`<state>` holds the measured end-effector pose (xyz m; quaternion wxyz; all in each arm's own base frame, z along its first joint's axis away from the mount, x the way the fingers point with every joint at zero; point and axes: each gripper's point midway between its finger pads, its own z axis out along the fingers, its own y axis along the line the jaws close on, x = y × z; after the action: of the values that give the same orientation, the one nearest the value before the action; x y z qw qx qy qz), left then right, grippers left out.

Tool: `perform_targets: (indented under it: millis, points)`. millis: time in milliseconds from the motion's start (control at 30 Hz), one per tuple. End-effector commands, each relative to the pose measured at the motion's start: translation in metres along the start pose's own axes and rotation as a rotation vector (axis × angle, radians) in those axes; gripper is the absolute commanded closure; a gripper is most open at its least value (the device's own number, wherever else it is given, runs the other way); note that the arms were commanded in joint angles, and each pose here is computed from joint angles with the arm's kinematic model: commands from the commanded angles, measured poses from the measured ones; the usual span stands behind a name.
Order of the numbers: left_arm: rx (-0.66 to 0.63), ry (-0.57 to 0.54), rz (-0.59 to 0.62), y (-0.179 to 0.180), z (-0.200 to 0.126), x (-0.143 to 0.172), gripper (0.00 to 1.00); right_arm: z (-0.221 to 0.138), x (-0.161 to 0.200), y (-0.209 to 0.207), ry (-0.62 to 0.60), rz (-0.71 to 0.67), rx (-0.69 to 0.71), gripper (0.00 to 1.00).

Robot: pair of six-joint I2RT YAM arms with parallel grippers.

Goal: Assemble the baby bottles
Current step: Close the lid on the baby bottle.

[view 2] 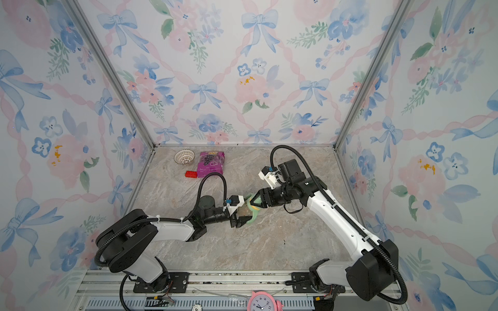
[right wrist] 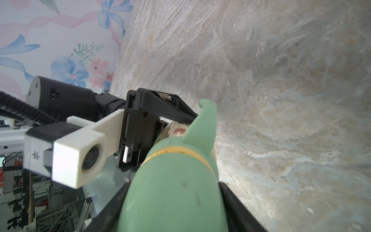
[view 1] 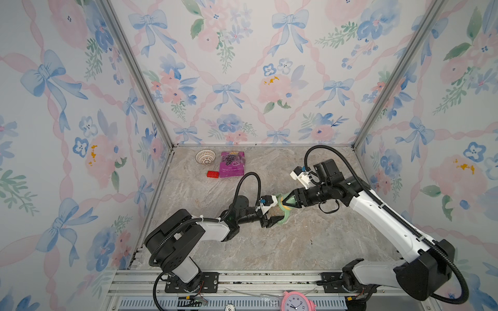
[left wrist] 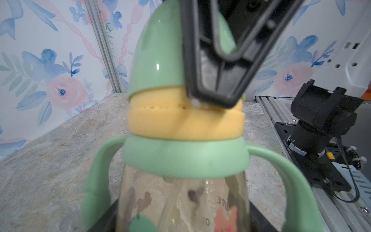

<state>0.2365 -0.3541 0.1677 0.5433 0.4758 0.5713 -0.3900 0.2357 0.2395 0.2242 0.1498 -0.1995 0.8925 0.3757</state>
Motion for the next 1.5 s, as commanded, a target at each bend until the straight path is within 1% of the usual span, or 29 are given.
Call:
perform_targets:
  millis: [0, 233, 633, 800, 933, 1100, 1200, 1333, 1400, 1467]
  points:
    - [0.02, -0.031, 0.042, -0.001, 0.011, -0.015, 1.0, 0.006, 0.01, 0.014, 0.051, -0.023, -0.043, 0.34]
    - [0.013, -0.031, 0.04, 0.002, 0.016, -0.018, 1.0, 0.011, 0.016, 0.003, 0.082, -0.008, 0.019, 0.35]
    - [0.001, -0.05, 0.064, 0.003, 0.027, -0.024, 1.0, 0.034, 0.03, -0.006, 0.164, 0.023, 0.032, 0.39]
    - [-0.033, -0.075, 0.069, 0.009, 0.026, -0.033, 1.0, 0.046, 0.043, -0.022, 0.228, 0.05, 0.106, 0.41]
    - [-0.034, -0.082, 0.065, 0.011, 0.027, -0.035, 1.0, 0.056, 0.052, -0.034, 0.267, 0.071, 0.151, 0.43]
    - [-0.044, -0.109, 0.052, 0.012, 0.028, -0.035, 1.0, 0.065, 0.062, -0.045, 0.319, 0.072, 0.226, 0.43]
    - [-0.042, -0.121, 0.042, 0.011, 0.029, -0.032, 1.0, 0.072, 0.066, -0.043, 0.337, 0.068, 0.229, 0.39]
    - [-0.064, -0.14, 0.041, 0.014, 0.027, -0.033, 1.0, 0.08, 0.076, -0.052, 0.372, 0.074, 0.275, 0.39]
    - [-0.063, -0.154, 0.032, 0.014, 0.027, -0.033, 1.0, 0.084, 0.077, -0.051, 0.379, 0.073, 0.277, 0.41]
    - [-0.072, -0.178, 0.025, 0.015, 0.026, -0.033, 1.0, 0.091, 0.074, -0.043, 0.358, 0.078, 0.232, 0.46]
